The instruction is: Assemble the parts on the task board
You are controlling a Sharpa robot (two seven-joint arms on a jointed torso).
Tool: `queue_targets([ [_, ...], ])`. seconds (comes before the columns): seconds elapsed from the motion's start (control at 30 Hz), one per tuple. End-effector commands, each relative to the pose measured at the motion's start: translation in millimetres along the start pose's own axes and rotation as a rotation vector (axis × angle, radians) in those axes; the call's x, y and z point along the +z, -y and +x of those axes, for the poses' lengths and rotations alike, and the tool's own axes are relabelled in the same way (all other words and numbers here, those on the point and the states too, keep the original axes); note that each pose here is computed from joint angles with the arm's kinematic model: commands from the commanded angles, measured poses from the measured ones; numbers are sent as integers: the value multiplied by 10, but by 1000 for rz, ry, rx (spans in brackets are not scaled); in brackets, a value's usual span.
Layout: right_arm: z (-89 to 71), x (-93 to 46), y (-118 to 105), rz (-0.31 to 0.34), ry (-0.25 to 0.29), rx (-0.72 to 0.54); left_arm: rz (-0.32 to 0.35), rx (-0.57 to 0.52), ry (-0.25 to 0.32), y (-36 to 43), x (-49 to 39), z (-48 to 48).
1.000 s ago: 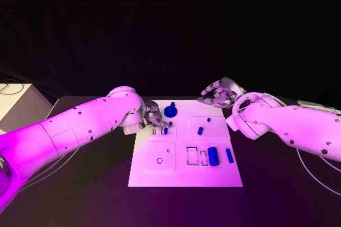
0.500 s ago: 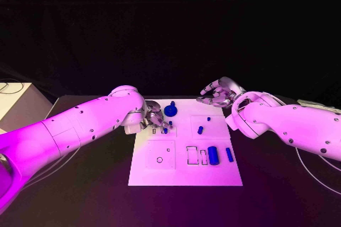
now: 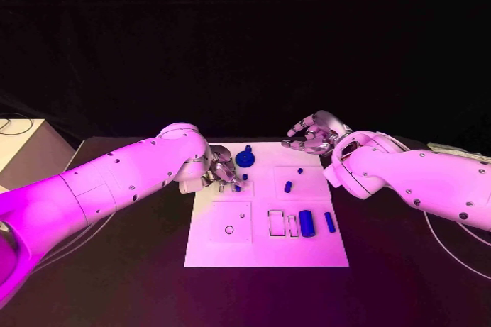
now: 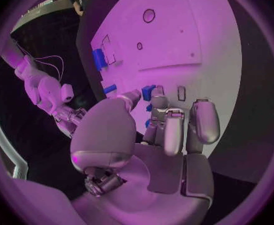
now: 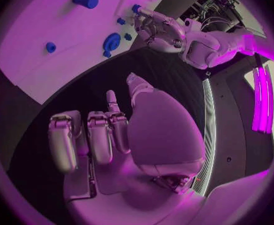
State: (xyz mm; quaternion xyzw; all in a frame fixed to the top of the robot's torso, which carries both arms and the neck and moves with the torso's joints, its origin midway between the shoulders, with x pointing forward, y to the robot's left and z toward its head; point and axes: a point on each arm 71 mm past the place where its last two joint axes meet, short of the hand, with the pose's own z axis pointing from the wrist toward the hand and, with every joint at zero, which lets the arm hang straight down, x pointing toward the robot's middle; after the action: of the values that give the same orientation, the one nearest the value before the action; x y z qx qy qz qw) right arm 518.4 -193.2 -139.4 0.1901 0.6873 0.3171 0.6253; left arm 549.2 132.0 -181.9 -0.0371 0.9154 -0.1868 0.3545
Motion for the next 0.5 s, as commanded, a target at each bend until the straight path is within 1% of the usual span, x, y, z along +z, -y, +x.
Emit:
queue_targets([
  [0.03,10,1,-10,-6,-13,-14,14,-1,-16,32,0,12],
  [0.33,10,1,-7,-4,-15,-15,8,1,-22,22,9,14],
  [0.5,10,2,-5,-3,-16,-16,14,-5,-23,32,7,20],
])
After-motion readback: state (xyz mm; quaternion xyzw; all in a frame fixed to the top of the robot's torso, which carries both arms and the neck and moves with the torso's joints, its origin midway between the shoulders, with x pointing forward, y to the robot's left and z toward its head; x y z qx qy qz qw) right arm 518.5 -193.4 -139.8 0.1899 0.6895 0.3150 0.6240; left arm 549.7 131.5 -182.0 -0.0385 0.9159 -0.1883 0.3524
